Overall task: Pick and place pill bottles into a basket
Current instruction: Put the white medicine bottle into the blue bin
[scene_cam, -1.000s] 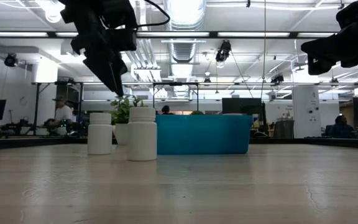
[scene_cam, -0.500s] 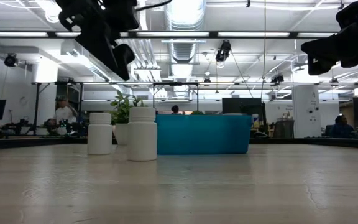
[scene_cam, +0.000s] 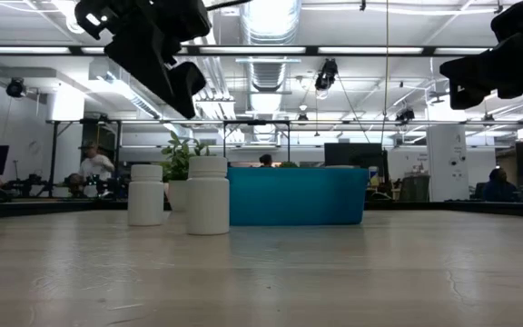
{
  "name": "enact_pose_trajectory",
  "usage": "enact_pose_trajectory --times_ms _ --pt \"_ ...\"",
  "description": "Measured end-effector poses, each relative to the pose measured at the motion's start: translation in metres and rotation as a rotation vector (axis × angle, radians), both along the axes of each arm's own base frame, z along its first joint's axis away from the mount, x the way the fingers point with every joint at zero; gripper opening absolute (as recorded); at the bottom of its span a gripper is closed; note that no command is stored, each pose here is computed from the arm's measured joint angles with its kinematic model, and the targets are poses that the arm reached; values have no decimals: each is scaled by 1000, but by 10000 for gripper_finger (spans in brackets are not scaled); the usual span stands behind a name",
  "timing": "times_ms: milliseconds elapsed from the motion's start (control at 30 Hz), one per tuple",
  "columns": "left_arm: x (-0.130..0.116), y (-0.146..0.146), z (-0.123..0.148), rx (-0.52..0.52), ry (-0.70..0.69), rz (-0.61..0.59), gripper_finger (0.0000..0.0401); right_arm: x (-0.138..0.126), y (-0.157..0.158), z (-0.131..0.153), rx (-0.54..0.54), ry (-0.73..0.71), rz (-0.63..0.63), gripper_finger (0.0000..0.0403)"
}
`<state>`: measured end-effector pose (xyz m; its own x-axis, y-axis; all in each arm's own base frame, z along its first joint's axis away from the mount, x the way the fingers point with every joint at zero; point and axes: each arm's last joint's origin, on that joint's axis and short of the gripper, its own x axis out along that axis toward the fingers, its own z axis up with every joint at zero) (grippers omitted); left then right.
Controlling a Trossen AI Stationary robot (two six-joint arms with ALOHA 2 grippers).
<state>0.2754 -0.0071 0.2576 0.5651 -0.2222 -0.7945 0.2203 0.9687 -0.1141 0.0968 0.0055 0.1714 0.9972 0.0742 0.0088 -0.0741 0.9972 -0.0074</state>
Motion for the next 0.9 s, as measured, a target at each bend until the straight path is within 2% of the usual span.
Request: enact_pose_trajectory --times_ms 367,567,900 --pt "30 -15 -35 4 87 -52 221 0 0 0 3 0 0 9" --pt "34 -17 -39 13 74 -69 221 0 0 0 4 0 1 9" --pt "42 -25 -27 15 19 -98 221 0 0 0 0 0 0 9"
